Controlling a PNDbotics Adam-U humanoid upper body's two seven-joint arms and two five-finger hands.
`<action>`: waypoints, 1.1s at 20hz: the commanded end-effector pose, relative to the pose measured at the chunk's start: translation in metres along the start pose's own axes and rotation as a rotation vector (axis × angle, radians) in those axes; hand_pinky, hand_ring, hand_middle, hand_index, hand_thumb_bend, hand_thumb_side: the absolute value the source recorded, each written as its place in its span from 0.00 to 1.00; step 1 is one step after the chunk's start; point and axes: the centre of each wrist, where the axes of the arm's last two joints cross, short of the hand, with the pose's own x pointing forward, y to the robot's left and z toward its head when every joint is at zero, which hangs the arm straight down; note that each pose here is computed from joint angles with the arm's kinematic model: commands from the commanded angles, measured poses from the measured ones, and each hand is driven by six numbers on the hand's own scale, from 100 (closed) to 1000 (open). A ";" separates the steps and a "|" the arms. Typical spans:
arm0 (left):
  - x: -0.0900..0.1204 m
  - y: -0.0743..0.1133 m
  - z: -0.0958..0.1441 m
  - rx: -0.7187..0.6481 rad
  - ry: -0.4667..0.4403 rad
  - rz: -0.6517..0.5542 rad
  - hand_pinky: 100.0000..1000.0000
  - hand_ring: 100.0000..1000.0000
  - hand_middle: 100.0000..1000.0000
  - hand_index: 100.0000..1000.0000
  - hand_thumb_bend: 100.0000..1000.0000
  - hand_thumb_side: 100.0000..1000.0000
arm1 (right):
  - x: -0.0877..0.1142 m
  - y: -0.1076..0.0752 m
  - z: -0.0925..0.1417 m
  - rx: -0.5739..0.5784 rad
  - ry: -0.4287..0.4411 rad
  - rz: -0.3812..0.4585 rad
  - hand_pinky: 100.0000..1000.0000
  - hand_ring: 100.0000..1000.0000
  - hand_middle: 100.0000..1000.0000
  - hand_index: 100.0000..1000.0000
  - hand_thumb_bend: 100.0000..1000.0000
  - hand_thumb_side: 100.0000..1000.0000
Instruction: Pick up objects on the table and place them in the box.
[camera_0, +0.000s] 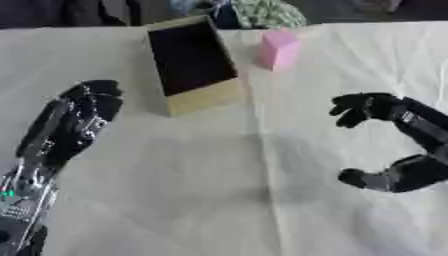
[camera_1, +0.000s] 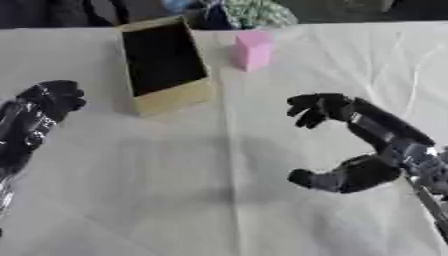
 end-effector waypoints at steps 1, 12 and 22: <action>0.008 0.003 -0.002 -0.003 -0.031 -0.012 0.79 0.69 0.64 0.77 0.53 0.63 | 0.009 -0.016 0.002 0.000 -0.015 0.063 0.68 0.70 0.75 0.92 0.50 0.29; 0.007 0.003 -0.001 -0.018 -0.026 -0.016 0.79 0.69 0.65 0.77 0.53 0.64 | 0.024 -0.050 0.014 0.036 -0.020 0.203 0.70 0.72 0.76 0.92 0.49 0.30; 0.013 0.000 -0.005 -0.065 -0.053 -0.020 0.79 0.69 0.65 0.77 0.53 0.64 | 0.046 -0.100 0.029 0.071 -0.017 0.378 0.72 0.74 0.78 0.92 0.49 0.30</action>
